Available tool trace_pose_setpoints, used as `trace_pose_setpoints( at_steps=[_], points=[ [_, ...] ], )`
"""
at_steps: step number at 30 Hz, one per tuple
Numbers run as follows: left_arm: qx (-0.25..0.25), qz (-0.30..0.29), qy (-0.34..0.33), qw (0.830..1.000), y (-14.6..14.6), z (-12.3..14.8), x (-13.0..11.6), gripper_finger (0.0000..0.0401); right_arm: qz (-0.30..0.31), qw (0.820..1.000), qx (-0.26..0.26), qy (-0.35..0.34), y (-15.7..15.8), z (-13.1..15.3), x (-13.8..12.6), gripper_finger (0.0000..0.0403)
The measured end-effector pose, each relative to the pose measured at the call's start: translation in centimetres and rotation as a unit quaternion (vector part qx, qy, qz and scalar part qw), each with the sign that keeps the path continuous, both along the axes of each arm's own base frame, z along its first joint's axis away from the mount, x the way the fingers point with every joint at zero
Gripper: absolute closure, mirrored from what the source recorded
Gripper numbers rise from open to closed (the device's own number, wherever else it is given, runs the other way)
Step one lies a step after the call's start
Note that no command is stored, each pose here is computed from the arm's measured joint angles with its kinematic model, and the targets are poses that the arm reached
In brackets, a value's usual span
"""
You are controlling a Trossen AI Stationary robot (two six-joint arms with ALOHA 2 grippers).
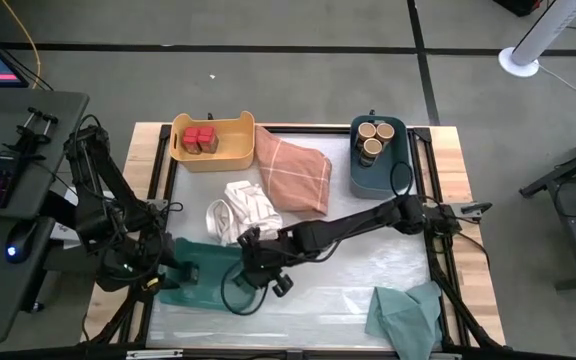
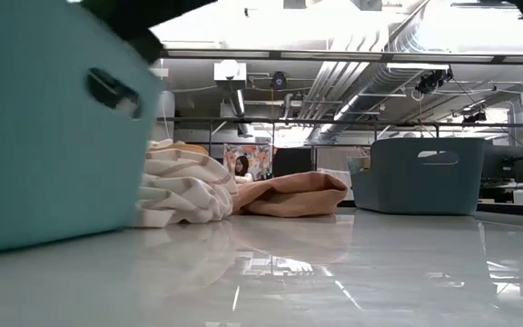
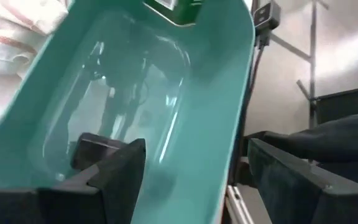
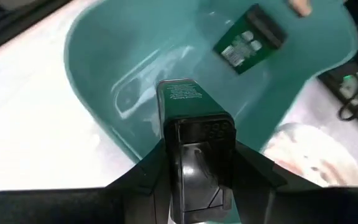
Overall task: Sort spices by type
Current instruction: Put the black seasoning can into the green bin
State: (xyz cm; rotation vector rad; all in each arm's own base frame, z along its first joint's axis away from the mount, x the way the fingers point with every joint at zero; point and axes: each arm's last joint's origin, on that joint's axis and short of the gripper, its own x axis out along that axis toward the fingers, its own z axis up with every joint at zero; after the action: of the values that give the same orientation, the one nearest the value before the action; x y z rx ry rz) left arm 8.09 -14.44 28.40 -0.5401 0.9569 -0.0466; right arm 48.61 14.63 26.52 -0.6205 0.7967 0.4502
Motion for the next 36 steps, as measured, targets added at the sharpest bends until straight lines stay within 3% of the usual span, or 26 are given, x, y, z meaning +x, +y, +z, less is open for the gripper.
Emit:
trace_pose_setpoints(
  at_steps=[8,17,25,31,36],
  points=[
    [-0.037,0.002,-0.020,0.999,-0.5,0.5,0.3,0.0132,0.065,0.993,-0.070,0.069,2.1,-0.8,-2.1,0.0282],
    [-0.057,0.009,-0.038,0.998,-0.8,0.8,0.4,0.0132,0.166,0.970,-0.168,0.054,4.5,-0.9,-3.3,0.0282],
    [-0.075,0.028,-0.031,0.996,-0.8,0.8,0.5,0.0132,0.174,0.967,-0.172,0.065,3.4,-1.5,-2.7,0.0281],
    [-0.083,0.037,-0.027,0.996,-0.8,0.8,0.5,0.0132,0.183,0.970,-0.143,0.069,2.7,-1.5,-2.4,0.0215],
    [-0.079,0.044,-0.036,0.995,-0.8,0.9,0.5,0.0132,0.193,0.969,-0.140,0.067,2.8,-1.5,-2.4,0.0203]
  ],
)
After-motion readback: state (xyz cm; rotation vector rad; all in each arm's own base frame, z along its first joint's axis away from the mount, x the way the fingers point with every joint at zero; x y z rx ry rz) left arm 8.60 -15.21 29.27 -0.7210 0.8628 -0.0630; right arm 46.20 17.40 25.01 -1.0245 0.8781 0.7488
